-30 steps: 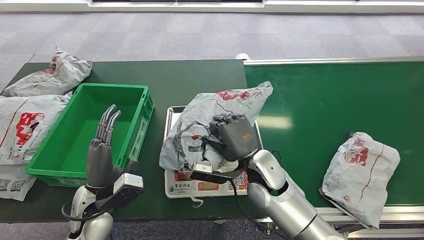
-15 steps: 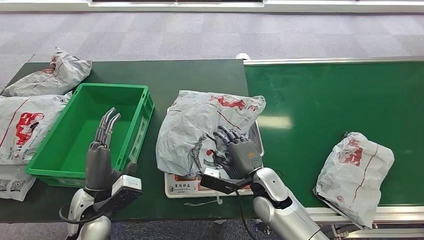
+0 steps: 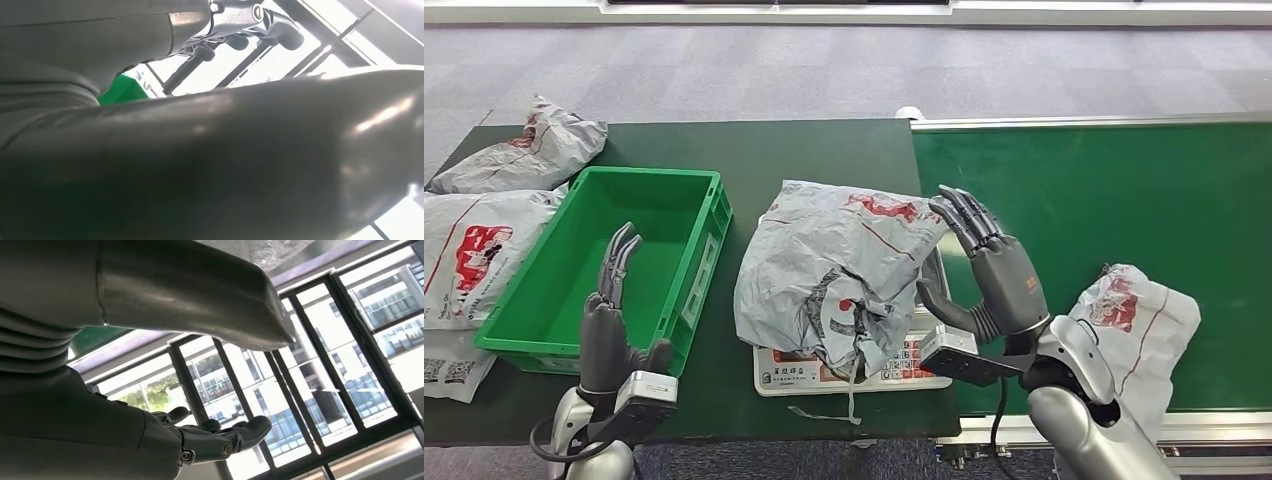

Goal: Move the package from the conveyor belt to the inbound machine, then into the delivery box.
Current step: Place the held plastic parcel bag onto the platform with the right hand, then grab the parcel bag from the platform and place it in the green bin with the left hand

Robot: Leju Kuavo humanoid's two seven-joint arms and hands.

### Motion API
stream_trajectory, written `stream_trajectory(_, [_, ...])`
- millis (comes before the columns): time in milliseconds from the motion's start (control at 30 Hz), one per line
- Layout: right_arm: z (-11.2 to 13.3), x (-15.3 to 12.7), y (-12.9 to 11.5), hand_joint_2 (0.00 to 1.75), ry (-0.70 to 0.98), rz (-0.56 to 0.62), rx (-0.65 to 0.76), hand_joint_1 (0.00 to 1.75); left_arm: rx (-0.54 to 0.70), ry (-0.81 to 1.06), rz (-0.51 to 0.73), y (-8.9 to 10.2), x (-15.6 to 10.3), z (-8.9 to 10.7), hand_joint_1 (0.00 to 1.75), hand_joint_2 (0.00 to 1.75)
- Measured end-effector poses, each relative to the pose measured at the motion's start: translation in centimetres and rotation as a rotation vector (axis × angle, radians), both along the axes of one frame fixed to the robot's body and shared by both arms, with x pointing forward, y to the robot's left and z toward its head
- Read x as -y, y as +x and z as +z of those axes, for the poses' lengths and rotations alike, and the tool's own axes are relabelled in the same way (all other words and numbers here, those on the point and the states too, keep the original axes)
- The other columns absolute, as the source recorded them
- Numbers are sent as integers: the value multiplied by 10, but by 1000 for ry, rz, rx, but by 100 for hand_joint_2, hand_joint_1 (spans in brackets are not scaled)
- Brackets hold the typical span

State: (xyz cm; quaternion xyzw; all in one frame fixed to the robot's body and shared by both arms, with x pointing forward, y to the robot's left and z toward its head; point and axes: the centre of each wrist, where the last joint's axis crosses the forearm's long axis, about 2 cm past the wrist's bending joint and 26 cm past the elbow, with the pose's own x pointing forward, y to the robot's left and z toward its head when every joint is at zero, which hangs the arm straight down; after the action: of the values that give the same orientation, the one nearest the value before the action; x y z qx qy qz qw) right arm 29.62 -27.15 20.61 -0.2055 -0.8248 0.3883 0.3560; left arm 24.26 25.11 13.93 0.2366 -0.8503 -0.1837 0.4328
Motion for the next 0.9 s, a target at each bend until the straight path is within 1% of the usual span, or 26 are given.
stream_trajectory(133, [7,3,-5,0,-2,4,29,0,1,0,1,0,0,0,0,0])
stream_trajectory(267, [10,5,-7,175,-3,7,49,0,1,0,2,0,0,0,0,0])
stream_trajectory(333, [12,6,-9,175,9,4,83,0,-12,10,-1,2,-1,1,0,0])
stream_trajectory(400, [15,10,-12,175,33,-3,125,0,-41,49,-21,9,-4,5,0,0])
stream_trajectory(500, [20,21,-18,175,56,-15,141,0,-116,155,-112,29,-8,14,0,0])
stream_trajectory(567, [21,30,-21,175,53,-25,138,0,-174,230,-188,48,-10,22,0,0])
stream_trajectory(633, [20,40,-25,175,55,-34,135,0,-212,302,-241,72,-11,32,0,87])
stream_trajectory(700, [20,51,-30,175,64,-41,132,0,-235,377,-284,100,-10,47,0,175])
stream_trajectory(800, [23,70,-39,175,79,-53,139,0,-300,512,-374,142,-2,70,0,175])
stream_trajectory(900, [29,88,-49,175,79,-68,162,0,-362,605,-434,173,13,88,0,175])
